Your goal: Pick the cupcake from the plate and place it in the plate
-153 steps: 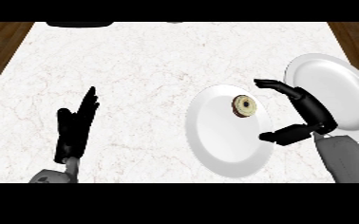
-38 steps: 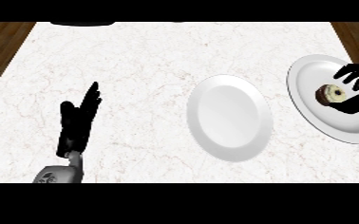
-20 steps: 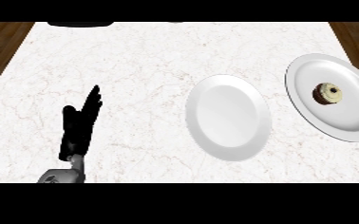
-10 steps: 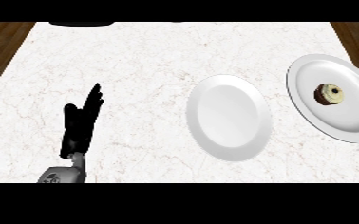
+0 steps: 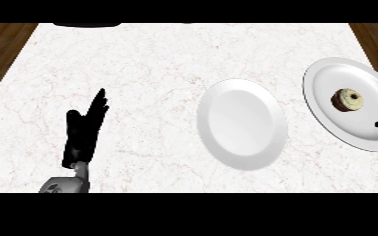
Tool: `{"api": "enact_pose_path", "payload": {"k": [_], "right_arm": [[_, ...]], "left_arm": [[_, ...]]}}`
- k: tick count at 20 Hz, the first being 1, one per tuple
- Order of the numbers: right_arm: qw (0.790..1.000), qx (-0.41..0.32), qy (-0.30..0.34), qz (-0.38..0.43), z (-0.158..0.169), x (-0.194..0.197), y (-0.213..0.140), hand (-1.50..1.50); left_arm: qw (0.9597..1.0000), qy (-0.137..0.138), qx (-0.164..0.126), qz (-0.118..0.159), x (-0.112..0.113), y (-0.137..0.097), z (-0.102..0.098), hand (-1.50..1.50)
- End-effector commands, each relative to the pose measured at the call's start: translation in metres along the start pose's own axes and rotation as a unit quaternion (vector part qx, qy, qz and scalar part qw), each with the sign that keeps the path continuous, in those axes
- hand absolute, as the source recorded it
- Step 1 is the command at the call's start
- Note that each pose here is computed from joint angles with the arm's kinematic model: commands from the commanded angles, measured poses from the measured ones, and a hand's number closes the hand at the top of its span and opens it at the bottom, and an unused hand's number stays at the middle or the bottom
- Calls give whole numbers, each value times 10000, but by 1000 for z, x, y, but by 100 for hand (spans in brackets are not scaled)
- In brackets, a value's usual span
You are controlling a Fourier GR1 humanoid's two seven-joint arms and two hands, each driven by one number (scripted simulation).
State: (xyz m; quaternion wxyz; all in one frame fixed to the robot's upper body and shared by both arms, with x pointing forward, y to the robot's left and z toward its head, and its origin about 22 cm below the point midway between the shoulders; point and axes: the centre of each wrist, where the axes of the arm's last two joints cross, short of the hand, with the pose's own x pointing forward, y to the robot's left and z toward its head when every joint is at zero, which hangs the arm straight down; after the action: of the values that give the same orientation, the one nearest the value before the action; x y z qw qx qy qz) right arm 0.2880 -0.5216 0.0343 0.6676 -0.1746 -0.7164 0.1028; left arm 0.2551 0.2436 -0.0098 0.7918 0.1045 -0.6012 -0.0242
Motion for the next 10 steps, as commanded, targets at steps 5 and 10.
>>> {"api": "enact_pose_path", "payload": {"k": [5, 10], "right_arm": [[10000, -14, -61, 52, 4, -6, 4, -150], [9994, -204, 74, 253, 18, -12, -6, -150]], "left_arm": [[10000, -44, 51, 3, -6, 6, 1, 0], [9999, -94, 39, 53, 9, 4, 8, 0]]}}
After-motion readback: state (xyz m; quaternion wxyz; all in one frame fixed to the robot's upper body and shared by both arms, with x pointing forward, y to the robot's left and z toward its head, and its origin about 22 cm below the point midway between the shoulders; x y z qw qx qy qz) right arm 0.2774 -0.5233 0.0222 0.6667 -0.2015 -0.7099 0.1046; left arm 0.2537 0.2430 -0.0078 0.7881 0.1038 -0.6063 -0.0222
